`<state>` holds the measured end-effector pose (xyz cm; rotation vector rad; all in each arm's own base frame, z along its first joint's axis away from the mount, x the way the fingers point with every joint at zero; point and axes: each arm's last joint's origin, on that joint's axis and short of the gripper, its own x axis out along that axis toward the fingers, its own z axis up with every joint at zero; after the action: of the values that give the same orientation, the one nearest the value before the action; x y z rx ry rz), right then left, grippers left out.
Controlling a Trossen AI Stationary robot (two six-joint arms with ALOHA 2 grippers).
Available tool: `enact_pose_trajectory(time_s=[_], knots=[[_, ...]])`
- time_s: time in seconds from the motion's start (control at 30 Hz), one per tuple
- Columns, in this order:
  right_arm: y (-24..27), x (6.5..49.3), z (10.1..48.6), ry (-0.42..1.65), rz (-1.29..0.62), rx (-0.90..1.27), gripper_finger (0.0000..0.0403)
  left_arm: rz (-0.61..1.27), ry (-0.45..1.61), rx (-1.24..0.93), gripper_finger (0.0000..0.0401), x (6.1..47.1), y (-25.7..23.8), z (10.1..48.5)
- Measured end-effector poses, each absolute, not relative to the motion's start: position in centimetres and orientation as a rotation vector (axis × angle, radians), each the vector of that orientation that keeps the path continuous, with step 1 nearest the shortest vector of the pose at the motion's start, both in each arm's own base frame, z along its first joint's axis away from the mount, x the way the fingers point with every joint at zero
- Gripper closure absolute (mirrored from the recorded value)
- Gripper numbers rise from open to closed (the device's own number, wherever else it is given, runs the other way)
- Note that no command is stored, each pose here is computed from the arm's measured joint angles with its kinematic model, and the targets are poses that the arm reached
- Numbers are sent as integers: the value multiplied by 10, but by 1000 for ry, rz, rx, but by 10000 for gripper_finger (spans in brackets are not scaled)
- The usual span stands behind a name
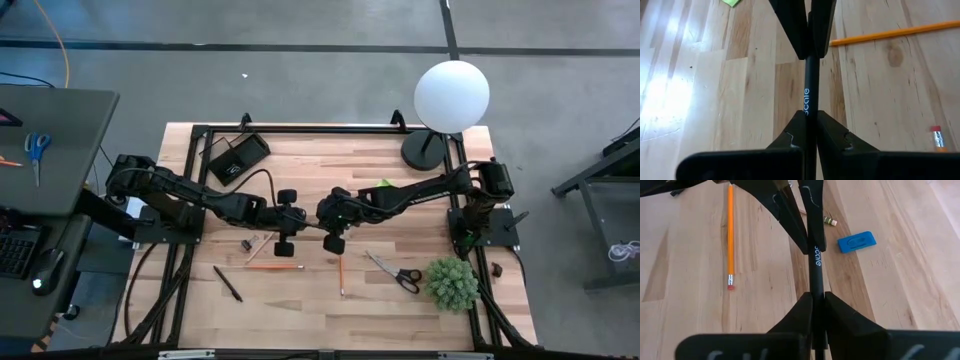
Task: Pick and place office supplies into organizer
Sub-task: Put the black pen into the top left section of the desk organizer
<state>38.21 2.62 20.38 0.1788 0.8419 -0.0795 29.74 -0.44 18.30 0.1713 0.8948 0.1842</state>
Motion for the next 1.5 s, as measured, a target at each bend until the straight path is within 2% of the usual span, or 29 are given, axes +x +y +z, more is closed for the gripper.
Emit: enact_pose_trajectory(time_s=[0.53, 0.67, 1.03, 1.27, 1.5], knots=[[26, 382, 204, 844, -77, 152, 368, 160, 917, 168, 401, 296, -5, 182], [25, 380, 201, 871, -89, 110, 348, 109, 1008, 156, 401, 289, -6, 174], [25, 373, 205, 904, -151, -22, 271, 127, 1068, 144, 401, 273, -5, 173], [32, 368, 204, 912, -198, -56, 252, 219, 939, 159, 401, 237, 4, 202], [45, 371, 209, 835, -222, -91, 268, 373, 598, 79, 401, 177, 31, 230]])
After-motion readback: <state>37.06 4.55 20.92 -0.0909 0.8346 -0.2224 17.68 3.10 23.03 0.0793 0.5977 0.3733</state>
